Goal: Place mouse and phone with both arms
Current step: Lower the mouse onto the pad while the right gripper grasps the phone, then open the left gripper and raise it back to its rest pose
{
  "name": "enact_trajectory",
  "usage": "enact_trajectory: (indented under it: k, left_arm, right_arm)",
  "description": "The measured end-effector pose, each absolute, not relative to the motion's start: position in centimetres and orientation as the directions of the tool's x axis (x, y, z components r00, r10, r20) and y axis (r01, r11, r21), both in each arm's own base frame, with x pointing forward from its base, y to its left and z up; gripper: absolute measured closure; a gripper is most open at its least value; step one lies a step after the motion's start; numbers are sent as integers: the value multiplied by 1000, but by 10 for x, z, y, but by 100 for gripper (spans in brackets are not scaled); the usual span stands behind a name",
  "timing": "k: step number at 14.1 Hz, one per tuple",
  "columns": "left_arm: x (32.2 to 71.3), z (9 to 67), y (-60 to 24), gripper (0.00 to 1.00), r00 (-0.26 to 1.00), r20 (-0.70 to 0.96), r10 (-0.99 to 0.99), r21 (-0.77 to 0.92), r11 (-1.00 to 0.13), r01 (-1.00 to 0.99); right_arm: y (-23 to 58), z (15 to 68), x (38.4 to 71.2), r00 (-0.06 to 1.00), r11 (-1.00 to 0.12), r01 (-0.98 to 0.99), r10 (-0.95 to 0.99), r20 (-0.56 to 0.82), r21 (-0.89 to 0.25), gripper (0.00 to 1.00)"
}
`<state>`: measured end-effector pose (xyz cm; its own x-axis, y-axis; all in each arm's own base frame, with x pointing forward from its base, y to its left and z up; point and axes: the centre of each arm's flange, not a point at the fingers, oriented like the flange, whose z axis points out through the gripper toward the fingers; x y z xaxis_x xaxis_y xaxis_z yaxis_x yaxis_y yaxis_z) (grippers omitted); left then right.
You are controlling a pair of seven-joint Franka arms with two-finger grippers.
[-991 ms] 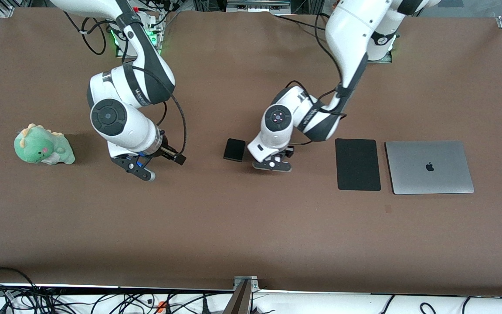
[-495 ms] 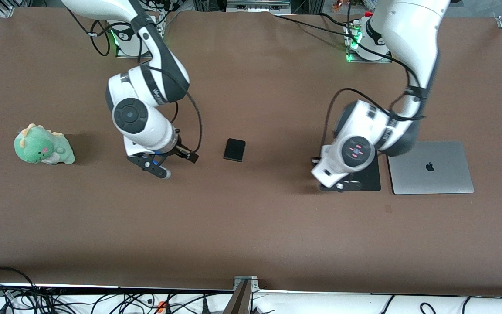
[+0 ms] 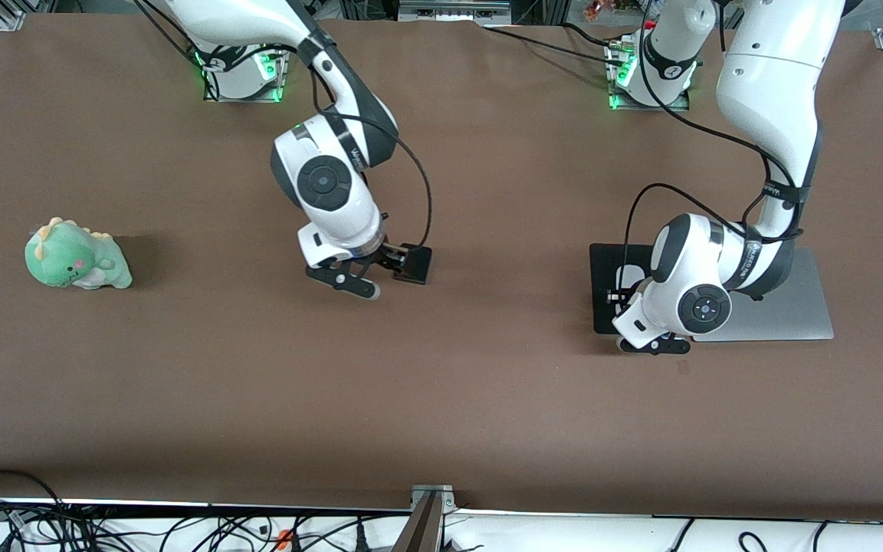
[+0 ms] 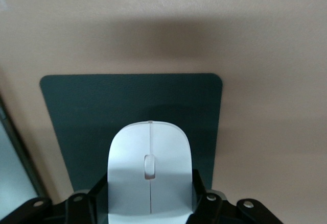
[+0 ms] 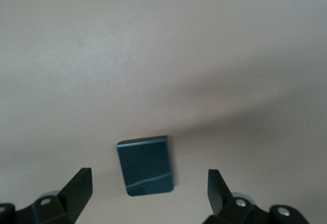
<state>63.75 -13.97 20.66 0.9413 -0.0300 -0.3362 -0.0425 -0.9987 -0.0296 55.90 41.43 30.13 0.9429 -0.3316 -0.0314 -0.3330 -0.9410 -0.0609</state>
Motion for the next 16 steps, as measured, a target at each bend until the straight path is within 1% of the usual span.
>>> enact_trajectory:
  k: [4,8,9,11,12,13,16]
  left_arm:
    - [635,197,-119,39,935,-350,-61,-8,-998,-68]
    - [620,173,-114,39,933,-354,-64,1,-998,-68]
    - [617,169,-115,33,932,-355,-67,2,-997,-71]
    - [615,167,-115,17,931,-358,-68,3,-997,-71]
    - [615,168,-115,6,932,-357,-67,3,-998,-71]
    - [616,170,-115,0,933,-353,-66,3,-998,-70]
    - [626,192,-117,0,944,-323,-69,6,-997,-70]
  right_arm:
    - [442,267,542,976,-975,-217,-217,-5,-46,0]
    - [455,240,530,996,-997,-80,-81,37,-22,0]
    - [455,232,528,998,-998,-50,-51,46,-25,0]
    - [452,215,525,998,-999,-23,-25,63,-37,0]
    - [450,207,523,997,-999,-18,-21,68,-40,0]
    - [449,199,521,997,-999,-17,-20,70,-42,0]
    - [447,185,519,998,-999,-20,-22,65,-37,0]
